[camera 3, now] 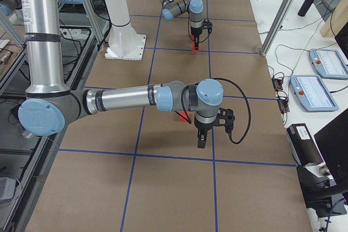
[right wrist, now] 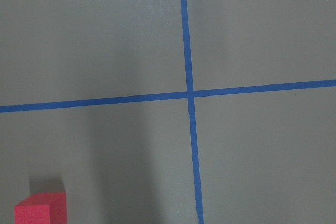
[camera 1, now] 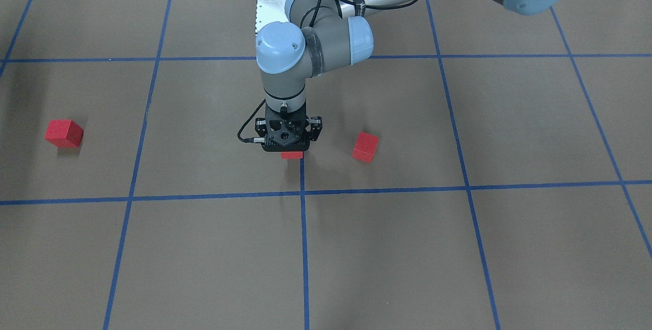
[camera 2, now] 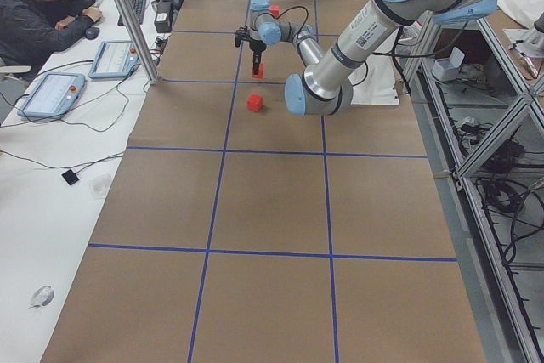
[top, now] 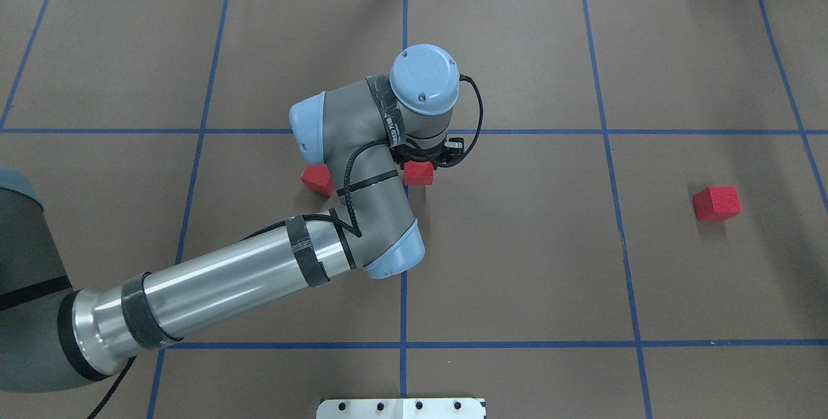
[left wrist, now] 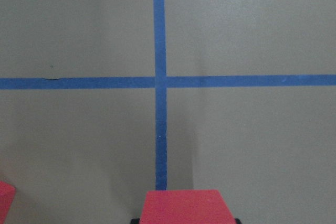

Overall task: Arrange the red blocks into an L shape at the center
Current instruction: 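Lower the cube beside the center red cube and open the left gripper, then lift the left gripper away while the right gripper reaches for the far red cube, then grasp the far red cube with the right gripper and lift it, then carry the red cube with the right gripper toward the center cubes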

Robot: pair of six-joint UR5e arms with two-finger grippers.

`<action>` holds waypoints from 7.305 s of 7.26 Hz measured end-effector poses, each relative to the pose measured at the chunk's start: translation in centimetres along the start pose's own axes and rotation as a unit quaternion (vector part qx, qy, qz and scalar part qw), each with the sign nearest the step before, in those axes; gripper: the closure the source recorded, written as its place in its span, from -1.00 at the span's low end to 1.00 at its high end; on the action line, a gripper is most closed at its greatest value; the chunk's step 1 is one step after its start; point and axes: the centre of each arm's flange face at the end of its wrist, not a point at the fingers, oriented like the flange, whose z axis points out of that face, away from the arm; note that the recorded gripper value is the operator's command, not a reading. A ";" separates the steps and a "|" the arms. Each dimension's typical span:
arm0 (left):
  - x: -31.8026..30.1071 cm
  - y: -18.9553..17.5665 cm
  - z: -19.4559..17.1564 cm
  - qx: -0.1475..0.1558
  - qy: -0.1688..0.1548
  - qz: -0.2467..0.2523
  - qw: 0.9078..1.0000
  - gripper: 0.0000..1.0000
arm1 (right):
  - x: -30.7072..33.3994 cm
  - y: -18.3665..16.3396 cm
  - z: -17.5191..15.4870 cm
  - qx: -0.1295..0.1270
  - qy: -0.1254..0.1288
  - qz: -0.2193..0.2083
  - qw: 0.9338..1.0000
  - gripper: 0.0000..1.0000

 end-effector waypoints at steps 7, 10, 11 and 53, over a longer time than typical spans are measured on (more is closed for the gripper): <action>0.0 -0.8 1.5 0.009 0.000 -0.002 1.000 -0.97 | -0.4 -0.1 0.0 0.000 0.001 -0.004 1.000 -0.99; -0.6 -3.0 -1.7 0.023 0.016 -0.014 0.999 -0.98 | -2.5 -2.3 -1.2 0.013 0.001 -0.019 1.000 -0.99; -1.4 -4.6 -4.0 0.023 0.024 -0.023 0.999 -0.98 | -2.8 -2.6 -1.0 0.010 -0.003 -0.006 1.000 -0.99; -23.4 -2.8 -6.8 0.010 0.024 -0.001 1.000 -1.00 | -68.1 12.8 14.4 -0.083 0.001 -0.080 0.993 1.00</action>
